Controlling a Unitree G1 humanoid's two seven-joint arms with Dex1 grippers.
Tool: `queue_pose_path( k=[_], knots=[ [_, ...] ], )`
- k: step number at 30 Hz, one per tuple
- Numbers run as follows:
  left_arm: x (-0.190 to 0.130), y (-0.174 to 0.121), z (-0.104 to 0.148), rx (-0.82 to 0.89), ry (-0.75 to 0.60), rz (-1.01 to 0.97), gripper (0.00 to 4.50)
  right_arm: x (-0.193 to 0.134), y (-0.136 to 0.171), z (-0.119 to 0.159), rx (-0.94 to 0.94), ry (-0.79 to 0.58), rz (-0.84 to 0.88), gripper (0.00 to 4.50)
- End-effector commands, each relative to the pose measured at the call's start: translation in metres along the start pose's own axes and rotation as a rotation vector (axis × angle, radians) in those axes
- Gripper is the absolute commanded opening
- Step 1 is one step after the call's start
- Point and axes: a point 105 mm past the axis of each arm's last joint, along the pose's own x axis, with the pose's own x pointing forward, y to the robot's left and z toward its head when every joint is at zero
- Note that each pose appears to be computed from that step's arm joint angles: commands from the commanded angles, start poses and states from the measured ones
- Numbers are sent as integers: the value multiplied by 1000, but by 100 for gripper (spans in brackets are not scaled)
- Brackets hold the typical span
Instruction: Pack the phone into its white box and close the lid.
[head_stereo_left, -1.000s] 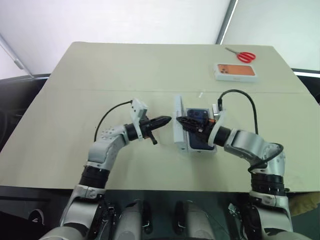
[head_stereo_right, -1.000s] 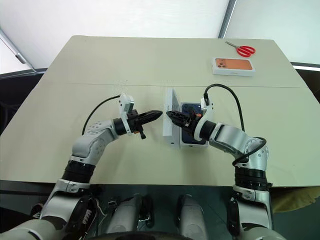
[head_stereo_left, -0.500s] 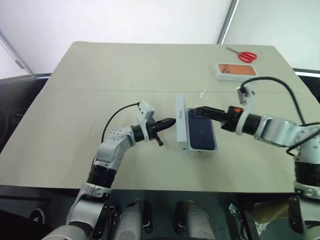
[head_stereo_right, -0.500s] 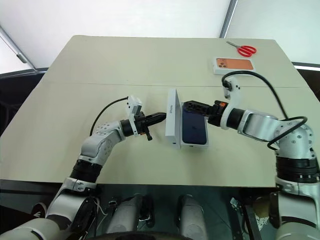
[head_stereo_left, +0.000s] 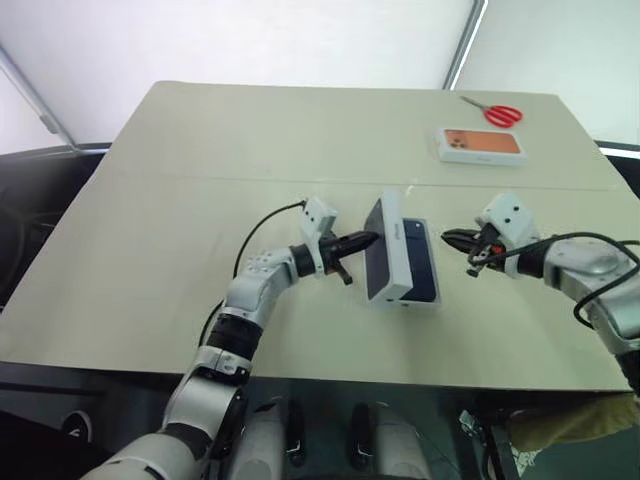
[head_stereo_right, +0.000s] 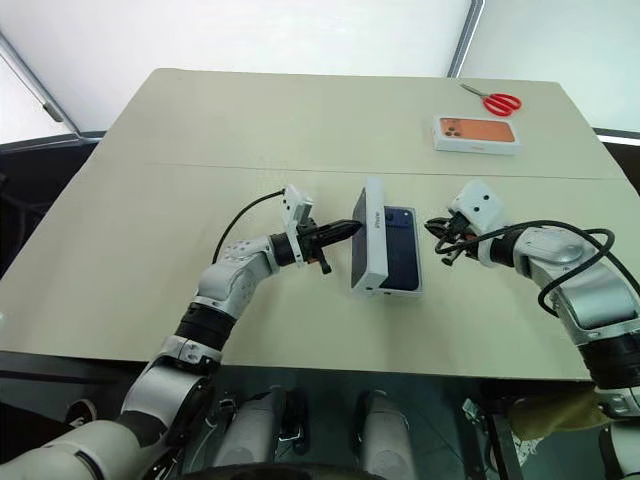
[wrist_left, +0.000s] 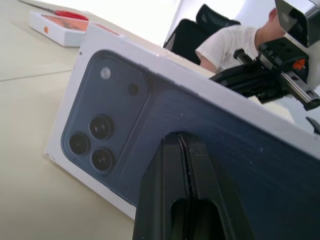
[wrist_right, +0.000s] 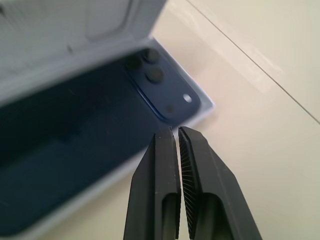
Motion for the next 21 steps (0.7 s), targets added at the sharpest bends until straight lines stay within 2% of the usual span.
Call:
queue_pose_path(
  k=[1,9,14,21],
  knots=[
    [12,-5,6,31,-16,-31,0,-3,-8,15,-65,-54,-20,6],
    [12,0,7,46,-19,-21,0,3,-5,8,-116,-37,-26,6],
    [-11,8,13,80,6,-2,0,10,-5,10,-144,-42,-38,6],
    [-41,6,10,41,79,-12,0,15,-1,15,-167,-65,-19,6]
  ],
)
